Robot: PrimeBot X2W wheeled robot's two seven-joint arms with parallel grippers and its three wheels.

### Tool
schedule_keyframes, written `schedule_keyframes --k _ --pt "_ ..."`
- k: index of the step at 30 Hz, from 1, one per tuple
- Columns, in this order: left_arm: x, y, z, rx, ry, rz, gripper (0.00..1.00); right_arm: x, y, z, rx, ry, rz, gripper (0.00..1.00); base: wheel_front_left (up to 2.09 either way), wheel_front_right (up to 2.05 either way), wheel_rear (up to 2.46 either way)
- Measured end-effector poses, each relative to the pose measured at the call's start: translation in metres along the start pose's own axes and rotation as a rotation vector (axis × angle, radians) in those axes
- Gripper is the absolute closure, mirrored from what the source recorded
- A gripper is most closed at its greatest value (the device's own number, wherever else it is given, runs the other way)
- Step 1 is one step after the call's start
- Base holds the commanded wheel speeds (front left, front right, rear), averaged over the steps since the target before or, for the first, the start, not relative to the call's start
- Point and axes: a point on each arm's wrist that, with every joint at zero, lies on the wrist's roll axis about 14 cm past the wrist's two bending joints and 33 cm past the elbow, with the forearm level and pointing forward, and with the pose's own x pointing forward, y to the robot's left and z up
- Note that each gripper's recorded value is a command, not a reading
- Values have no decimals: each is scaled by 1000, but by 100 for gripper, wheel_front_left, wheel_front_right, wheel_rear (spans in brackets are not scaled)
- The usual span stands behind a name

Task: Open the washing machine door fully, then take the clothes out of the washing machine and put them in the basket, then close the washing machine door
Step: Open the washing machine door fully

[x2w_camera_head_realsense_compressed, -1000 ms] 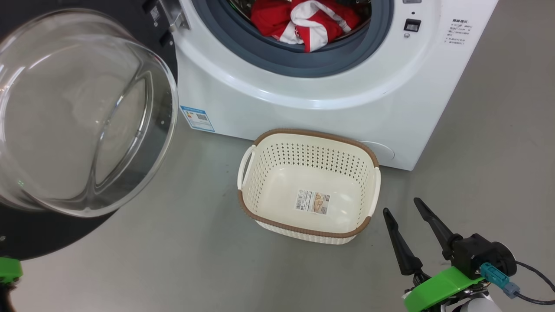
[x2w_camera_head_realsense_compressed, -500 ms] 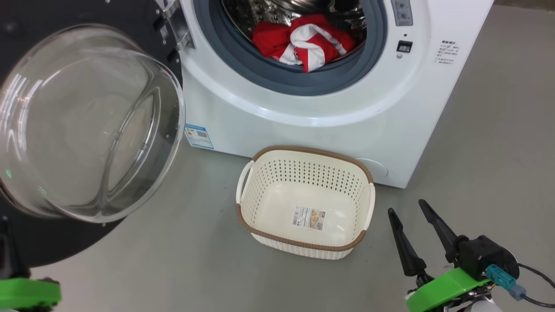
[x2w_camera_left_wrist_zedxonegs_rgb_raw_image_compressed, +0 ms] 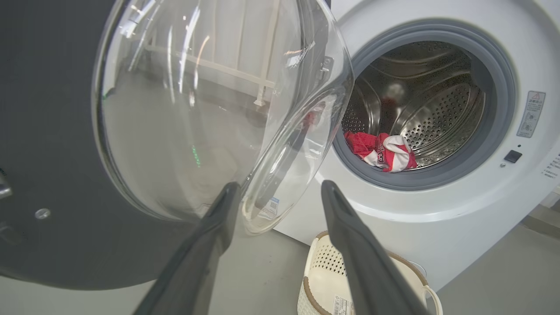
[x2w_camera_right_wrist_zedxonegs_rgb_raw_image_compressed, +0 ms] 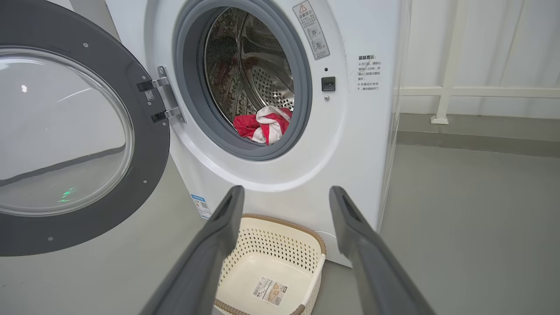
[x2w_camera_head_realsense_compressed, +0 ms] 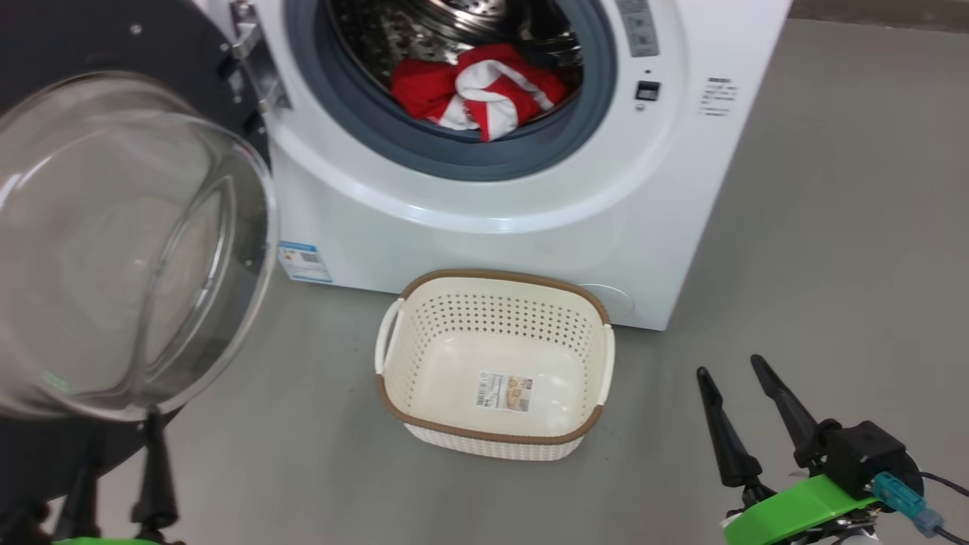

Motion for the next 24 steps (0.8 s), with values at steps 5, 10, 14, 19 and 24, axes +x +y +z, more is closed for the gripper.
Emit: schedule_keyframes --k 5,10,14,19,24 --pt "0 -36 -10 37 30 -122 0 -12 -21 6 -4 -18 -69 0 0 0 0" --pt "0 -64 -17 48 49 -220 0 -29 -40 9 -3 -27 -141 0 0 0 0" --pt "-3 -86 -24 49 69 -293 0 -42 -52 14 3 -42 -187 0 0 0 0" --pt "-4 -104 -30 44 85 -351 0 -62 -69 15 3 -49 -256 0 0 0 0" --pt "-5 -120 -38 38 108 -396 0 -76 -83 23 3 -75 -311 0 0 0 0"
